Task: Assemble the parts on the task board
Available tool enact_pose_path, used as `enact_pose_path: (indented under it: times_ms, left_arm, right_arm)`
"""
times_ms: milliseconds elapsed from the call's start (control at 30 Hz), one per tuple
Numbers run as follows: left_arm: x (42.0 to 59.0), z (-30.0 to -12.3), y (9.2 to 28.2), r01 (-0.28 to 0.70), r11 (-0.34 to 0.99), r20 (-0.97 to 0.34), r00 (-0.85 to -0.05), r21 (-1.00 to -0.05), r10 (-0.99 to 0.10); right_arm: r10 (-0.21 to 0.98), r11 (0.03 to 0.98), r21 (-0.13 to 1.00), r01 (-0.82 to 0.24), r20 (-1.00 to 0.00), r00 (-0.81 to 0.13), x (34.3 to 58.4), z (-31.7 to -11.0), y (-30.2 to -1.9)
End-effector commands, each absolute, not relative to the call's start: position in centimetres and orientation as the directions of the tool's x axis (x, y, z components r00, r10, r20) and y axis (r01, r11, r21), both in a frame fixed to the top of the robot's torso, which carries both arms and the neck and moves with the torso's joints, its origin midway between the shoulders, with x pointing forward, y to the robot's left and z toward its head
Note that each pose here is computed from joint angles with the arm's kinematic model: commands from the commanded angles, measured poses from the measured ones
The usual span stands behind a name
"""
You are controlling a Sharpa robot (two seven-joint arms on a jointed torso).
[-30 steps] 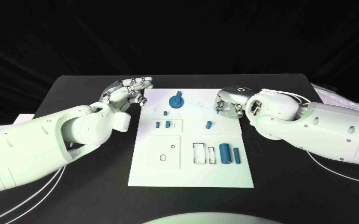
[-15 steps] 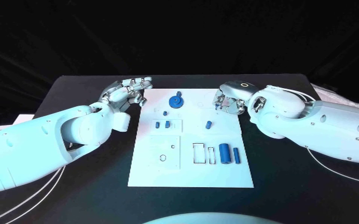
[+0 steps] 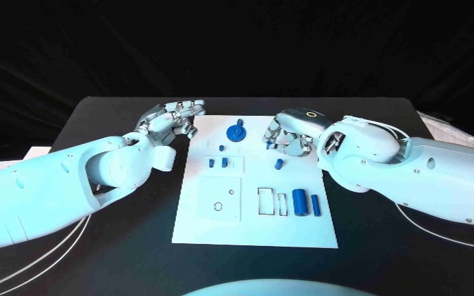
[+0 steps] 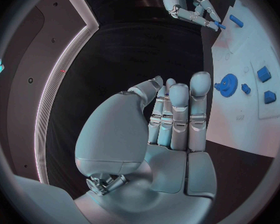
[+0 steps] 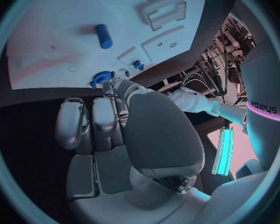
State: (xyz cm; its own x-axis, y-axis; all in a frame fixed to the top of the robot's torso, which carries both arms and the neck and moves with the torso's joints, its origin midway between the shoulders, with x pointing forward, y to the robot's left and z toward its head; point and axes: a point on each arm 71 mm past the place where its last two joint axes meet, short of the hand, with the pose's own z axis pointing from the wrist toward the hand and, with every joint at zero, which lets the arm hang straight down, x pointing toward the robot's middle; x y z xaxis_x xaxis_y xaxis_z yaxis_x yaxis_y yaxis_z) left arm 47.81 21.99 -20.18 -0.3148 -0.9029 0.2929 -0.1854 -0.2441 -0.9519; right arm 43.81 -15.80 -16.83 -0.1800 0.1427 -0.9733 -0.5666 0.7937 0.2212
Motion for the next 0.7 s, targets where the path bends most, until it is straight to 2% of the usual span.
enact_pose_path:
  times_ms: [33, 167, 400, 700]
  left_arm:
    - [47.8, -20.1, 21.7, -0.178, -0.249, 0.296, -0.329, -0.952, -0.897]
    - [47.7, -20.1, 21.5, -0.179, -0.251, 0.298, -0.333, -0.951, -0.894]
    - [47.6, -20.1, 21.1, -0.183, -0.254, 0.304, -0.345, -0.950, -0.888]
    - [47.5, -20.0, 20.8, -0.183, -0.254, 0.304, -0.354, -0.950, -0.884]
  right_arm:
    - [0.162, 0.751, 0.247, -0.612, -0.968, -0.192, 43.0, -16.8, -14.2]
    - [0.166, 0.722, 0.264, -0.640, -0.964, -0.209, 42.4, -17.2, -12.6]
    - [0.160, 0.681, 0.297, -0.669, -0.952, -0.260, 41.4, -19.5, -10.3]
    - [0.132, 0.665, 0.323, -0.673, -0.938, -0.319, 40.8, -21.7, -9.0]
